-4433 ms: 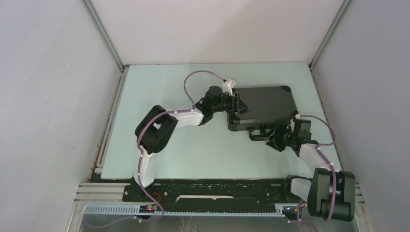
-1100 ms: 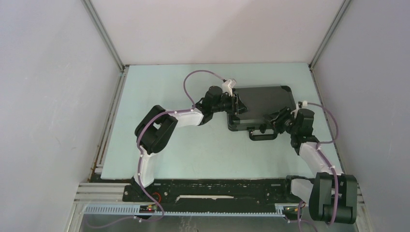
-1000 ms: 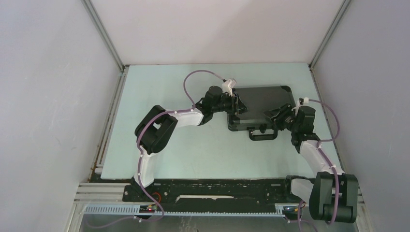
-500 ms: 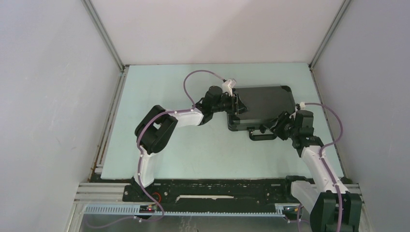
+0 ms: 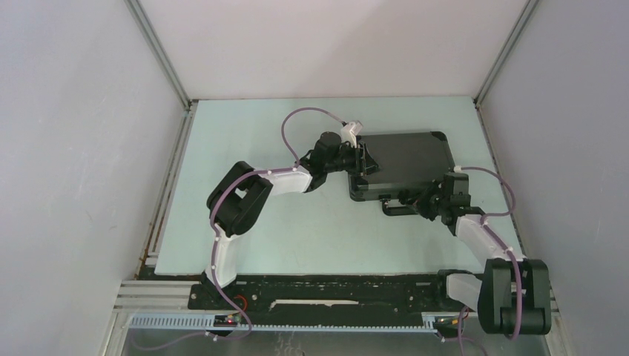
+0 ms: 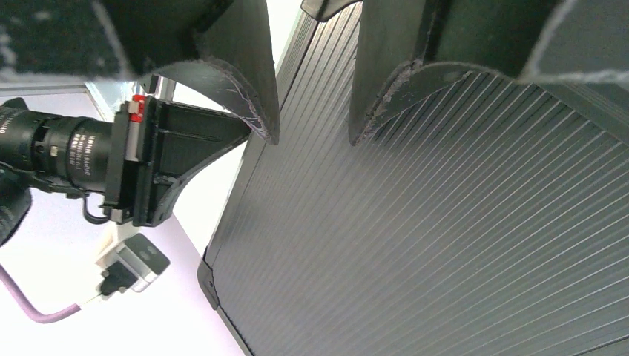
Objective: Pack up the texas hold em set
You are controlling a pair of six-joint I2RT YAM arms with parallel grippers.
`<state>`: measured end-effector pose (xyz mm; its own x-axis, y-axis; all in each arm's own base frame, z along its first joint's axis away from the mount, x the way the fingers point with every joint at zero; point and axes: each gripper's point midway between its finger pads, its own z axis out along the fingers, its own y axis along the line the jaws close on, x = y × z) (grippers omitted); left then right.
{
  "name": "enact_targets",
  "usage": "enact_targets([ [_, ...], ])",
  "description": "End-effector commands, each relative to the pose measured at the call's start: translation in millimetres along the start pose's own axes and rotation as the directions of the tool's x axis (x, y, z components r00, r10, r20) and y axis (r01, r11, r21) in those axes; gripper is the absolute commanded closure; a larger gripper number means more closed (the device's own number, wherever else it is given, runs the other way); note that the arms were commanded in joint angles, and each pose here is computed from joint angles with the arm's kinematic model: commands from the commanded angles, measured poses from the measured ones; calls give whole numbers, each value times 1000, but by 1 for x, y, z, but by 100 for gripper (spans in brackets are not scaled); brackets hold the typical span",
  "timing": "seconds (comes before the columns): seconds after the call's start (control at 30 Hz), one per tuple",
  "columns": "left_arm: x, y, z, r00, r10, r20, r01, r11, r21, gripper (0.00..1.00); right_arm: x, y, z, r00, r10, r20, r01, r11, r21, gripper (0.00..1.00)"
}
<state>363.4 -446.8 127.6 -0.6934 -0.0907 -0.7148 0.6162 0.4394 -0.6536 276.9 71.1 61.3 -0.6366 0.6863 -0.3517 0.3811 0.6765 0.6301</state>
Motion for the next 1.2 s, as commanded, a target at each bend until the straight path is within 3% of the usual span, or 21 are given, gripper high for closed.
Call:
enact_targets([
  [0.0,36,30,-9,994,-39,-99,29,995,-99,55,-12,4,14,997,63,52,-63,998,0,100],
  [0.47,37,29,-9,994,-38,-101,28,995,-98,55,-3,-19,44,988,146,55,-151,984,95,100],
  [0.73,36,30,-9,994,-38,-101,28,995,-99,55,-13,-22,48,953,244,180,-271,952,146,100],
  [0.97,37,30,-10,994,-35,-102,25,995,-100,55,-27,-34,43,888,307,344,-387,901,197,100],
  [1.17,33,31,-13,995,-18,-99,6,993,-121,55,-26,-24,46,936,213,281,-269,947,177,100],
])
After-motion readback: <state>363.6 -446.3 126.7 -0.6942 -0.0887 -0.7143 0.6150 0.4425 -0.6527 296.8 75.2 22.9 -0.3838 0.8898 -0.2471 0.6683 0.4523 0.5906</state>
